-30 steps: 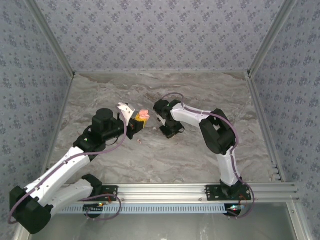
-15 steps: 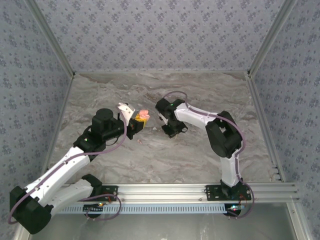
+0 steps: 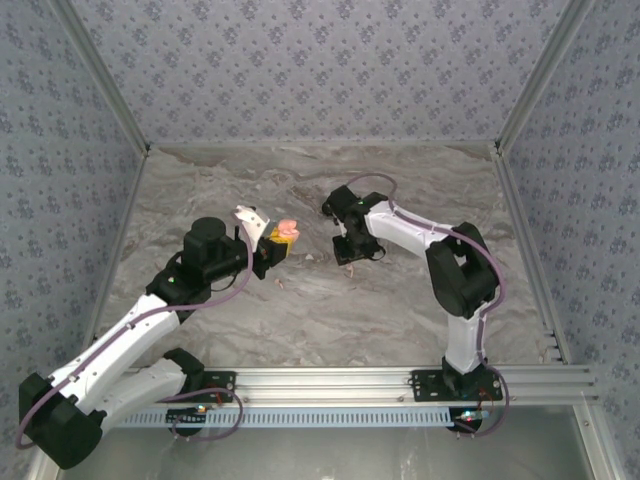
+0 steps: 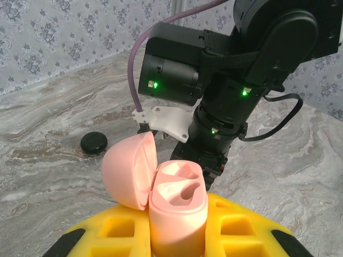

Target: Insert the wireless bluetooth earbuds into the charging case

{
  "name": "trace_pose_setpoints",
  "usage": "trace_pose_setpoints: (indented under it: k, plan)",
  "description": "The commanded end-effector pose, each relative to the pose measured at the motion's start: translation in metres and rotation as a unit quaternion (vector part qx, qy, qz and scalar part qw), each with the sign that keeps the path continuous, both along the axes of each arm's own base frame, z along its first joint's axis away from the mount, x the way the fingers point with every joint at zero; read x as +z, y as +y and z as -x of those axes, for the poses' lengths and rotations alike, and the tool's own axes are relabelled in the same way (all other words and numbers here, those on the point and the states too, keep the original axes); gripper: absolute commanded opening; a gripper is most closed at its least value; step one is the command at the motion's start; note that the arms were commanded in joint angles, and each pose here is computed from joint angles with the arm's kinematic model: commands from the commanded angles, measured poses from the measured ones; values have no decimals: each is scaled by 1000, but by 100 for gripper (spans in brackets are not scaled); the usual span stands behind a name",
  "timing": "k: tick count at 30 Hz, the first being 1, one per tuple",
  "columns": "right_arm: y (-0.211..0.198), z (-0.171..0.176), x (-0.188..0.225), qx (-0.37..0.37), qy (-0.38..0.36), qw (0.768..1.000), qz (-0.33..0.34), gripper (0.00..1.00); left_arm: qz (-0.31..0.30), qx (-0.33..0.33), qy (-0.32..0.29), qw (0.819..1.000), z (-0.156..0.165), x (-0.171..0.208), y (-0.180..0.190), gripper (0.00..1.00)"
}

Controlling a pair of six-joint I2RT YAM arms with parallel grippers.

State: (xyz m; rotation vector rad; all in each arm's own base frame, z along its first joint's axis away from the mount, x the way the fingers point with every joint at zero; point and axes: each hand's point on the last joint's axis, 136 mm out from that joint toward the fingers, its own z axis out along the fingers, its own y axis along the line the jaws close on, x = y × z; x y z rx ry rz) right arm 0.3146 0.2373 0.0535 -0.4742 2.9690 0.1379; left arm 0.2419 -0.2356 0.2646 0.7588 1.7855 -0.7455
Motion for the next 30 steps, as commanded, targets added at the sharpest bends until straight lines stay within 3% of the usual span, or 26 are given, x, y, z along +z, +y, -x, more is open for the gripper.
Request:
trace_pose_setpoints:
  k: [1,14,20,30]
  plan:
    - [5,4,-13,-17,22,1000,-3,40,12,-6,-25,1000,2,19,-2,17]
    - [3,4,-33,-14,39,999,24,35,10,-6,-24,1000,2,17,-2,17]
    - [2,2,-41,-6,41,998,39,23,10,-6,-23,1000,2,17,-1,17]
    - [11,-2,-39,77,23,994,67,19,9,-5,-23,1000,2,17,-1,17]
